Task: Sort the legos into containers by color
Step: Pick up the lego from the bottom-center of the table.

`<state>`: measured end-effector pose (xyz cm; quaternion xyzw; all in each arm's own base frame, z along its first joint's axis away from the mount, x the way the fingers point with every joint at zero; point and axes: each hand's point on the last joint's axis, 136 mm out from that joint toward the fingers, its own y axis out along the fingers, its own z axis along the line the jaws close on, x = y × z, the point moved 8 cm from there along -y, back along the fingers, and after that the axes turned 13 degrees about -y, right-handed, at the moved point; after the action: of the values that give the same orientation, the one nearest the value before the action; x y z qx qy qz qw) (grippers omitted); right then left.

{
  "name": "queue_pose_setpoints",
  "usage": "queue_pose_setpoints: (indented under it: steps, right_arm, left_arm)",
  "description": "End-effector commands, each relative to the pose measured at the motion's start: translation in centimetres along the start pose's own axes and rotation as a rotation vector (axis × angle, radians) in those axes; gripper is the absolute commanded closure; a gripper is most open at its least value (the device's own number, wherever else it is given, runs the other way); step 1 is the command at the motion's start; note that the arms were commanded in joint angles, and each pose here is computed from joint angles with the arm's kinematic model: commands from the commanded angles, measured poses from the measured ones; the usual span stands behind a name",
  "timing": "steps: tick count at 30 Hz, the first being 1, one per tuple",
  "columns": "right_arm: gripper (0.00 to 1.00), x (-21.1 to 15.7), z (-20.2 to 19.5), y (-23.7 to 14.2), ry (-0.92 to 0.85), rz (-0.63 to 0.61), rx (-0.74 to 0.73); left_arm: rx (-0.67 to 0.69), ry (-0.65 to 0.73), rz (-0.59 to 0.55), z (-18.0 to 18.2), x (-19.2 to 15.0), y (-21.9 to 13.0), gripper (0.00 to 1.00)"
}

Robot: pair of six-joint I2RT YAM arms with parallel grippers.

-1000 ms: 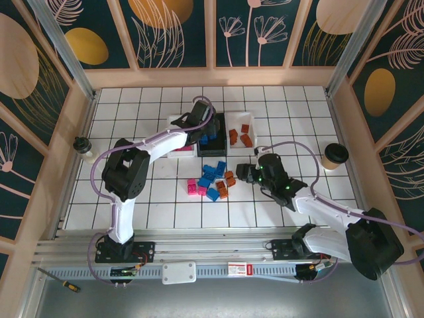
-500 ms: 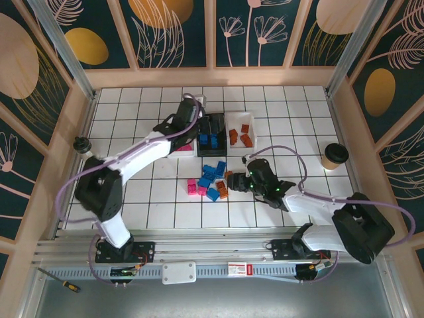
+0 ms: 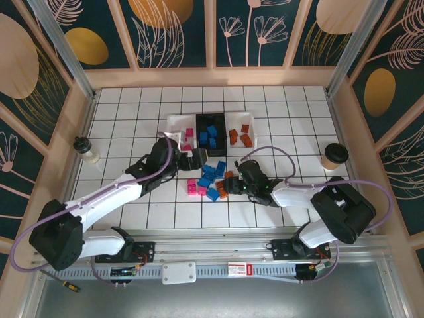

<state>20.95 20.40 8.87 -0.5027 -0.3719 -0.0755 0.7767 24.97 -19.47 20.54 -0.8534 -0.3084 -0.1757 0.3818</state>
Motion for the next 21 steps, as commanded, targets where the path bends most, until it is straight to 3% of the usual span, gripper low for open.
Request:
queue_pose_setpoints:
  steps: [1, 4, 11, 17, 21]
  right_arm:
    - [0.42, 1.2, 0.3, 0.4, -0.033, -0.047, -0.02]
    - [0.48, 1.3, 0.3, 0.6, -0.045, -0.045, -0.02]
    - [0.74, 0.8, 0.4, -0.4, -0.048, -0.036, -0.008]
    - [0.81, 0.0, 0.0, -3.9, -0.029, -0.059, -0.015]
    - [0.82, 1.6, -0.1, -6.7, -0.032, -0.128, -0.044]
  left_arm:
    - [-0.019, -0.044, -0.056, 0.4, 0.1, -1.7, 0.01]
    - [0.001, -0.055, -0.076, 1.6, -0.6, -2.6, 0.01]
    - [0.07, -0.056, -0.095, 3.8, -1.7, -3.7, 0.01]
    - [0.089, -0.034, -0.084, 4.6, -2.4, -3.5, 0.01]
    - [0.108, -0.033, -0.074, 5.2, -2.8, -3.2, 0.01]
